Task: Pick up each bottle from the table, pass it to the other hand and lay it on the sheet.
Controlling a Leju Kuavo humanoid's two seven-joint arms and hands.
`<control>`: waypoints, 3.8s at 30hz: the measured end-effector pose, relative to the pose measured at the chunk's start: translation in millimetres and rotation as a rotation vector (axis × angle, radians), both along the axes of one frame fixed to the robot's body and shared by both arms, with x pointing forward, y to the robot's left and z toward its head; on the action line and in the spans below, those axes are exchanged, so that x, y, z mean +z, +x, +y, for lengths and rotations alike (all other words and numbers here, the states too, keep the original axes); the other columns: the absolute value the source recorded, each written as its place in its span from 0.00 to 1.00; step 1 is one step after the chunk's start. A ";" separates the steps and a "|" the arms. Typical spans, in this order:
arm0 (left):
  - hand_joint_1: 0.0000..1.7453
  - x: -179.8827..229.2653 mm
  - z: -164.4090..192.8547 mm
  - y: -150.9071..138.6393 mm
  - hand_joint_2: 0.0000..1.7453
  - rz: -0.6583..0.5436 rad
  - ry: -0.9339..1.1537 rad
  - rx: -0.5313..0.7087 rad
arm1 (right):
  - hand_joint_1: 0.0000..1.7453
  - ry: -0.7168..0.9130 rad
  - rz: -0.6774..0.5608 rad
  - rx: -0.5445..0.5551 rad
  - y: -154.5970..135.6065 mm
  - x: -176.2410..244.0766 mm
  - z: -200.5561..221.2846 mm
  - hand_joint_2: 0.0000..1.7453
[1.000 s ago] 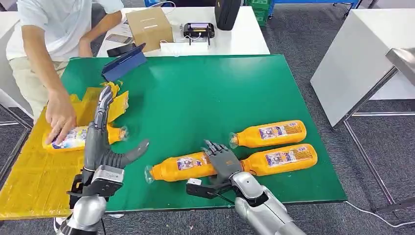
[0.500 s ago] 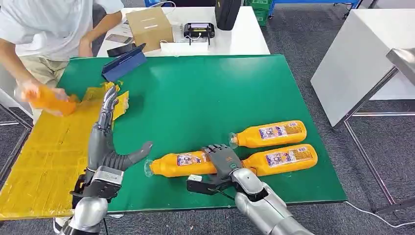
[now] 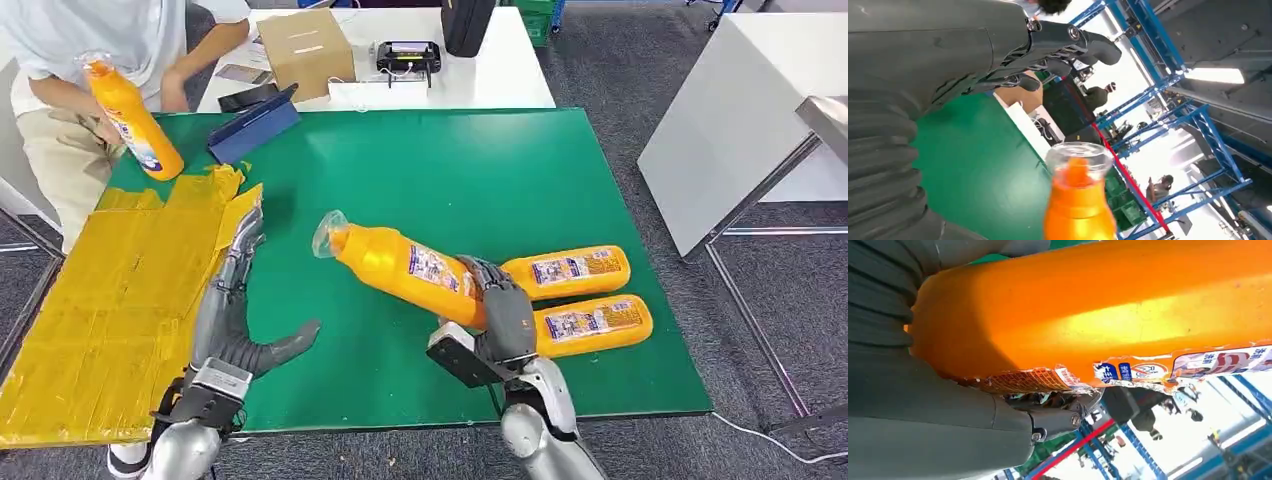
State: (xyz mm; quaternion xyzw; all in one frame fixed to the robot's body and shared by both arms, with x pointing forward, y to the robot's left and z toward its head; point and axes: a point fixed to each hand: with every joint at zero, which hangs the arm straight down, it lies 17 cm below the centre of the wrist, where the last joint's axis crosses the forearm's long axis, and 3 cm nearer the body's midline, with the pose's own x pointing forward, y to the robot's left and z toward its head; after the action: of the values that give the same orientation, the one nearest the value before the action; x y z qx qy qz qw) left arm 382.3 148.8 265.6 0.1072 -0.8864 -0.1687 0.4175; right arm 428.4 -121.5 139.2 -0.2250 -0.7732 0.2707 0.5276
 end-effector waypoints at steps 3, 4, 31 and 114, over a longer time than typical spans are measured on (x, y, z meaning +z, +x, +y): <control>0.00 -4.2 -2.1 -0.5 1.00 0.026 -0.020 -0.022 | 1.00 0.065 -0.052 -0.020 -2.2 15.0 -9.4 1.00; 0.00 -7.0 -2.6 -0.4 1.00 0.040 -0.030 -0.031 | 1.00 0.099 -0.071 -0.031 -3.1 21.5 -13.6 1.00; 0.00 -64.4 -28.7 24.2 1.00 0.399 -0.399 -0.304 | 1.00 0.303 0.044 0.417 -43.8 29.8 113.2 1.00; 1.00 16.4 94.2 100.3 1.00 -0.178 0.874 0.863 | 0.00 0.385 -0.437 0.170 -79.2 144.9 21.4 1.00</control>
State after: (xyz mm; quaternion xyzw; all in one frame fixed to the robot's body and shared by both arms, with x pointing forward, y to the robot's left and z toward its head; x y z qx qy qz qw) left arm 482.7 242.9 282.0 0.6308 -0.6433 -0.3226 0.2901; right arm 349.3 -100.1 284.1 -0.1084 -0.9215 0.1074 0.3572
